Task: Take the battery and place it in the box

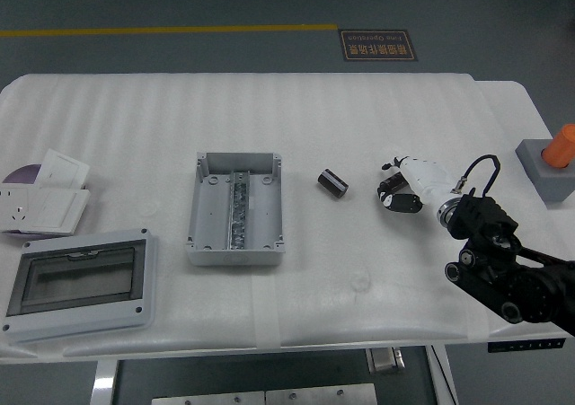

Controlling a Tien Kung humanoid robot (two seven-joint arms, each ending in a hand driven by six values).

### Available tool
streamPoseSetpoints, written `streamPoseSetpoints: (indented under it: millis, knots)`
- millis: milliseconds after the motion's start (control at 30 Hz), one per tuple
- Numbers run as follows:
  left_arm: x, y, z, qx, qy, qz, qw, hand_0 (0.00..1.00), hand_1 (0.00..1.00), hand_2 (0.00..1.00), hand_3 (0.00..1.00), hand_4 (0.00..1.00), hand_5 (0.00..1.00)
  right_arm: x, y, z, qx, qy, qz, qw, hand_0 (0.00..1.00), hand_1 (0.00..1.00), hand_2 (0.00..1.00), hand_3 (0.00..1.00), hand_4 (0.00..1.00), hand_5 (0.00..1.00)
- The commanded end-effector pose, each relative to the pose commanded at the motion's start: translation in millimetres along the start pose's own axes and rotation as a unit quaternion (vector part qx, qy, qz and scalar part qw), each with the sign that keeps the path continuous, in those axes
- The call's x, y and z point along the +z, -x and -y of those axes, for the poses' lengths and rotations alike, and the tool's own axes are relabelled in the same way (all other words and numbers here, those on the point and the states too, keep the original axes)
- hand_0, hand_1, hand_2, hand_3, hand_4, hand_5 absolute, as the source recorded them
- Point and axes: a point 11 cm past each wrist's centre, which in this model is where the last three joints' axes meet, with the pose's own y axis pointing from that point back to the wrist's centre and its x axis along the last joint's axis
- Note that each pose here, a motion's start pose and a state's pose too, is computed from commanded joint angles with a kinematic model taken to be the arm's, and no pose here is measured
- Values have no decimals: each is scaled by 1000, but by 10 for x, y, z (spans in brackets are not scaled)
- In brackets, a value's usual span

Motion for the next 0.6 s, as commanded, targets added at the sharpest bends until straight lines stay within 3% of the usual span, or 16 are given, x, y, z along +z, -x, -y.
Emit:
streamPoseSetpoints:
  millis: [100,133,600]
  knots:
    - [3,1,0,0,1,0,1000,657,674,604,620,549,667,0,2,-1,0,-1,0,1000,529,730,813,758,407,293]
    - [7,2,-1,0,1,1,1000,657,674,604,620,553,670,-1,4,-2,1,-1,0,1000,466,707,792,740,283,227]
    - [25,4,-3,1,5,3,1000,656,674,605,621,552,675,-120,-51,-31,19,-23,19,999,431,676,757,728,213,191]
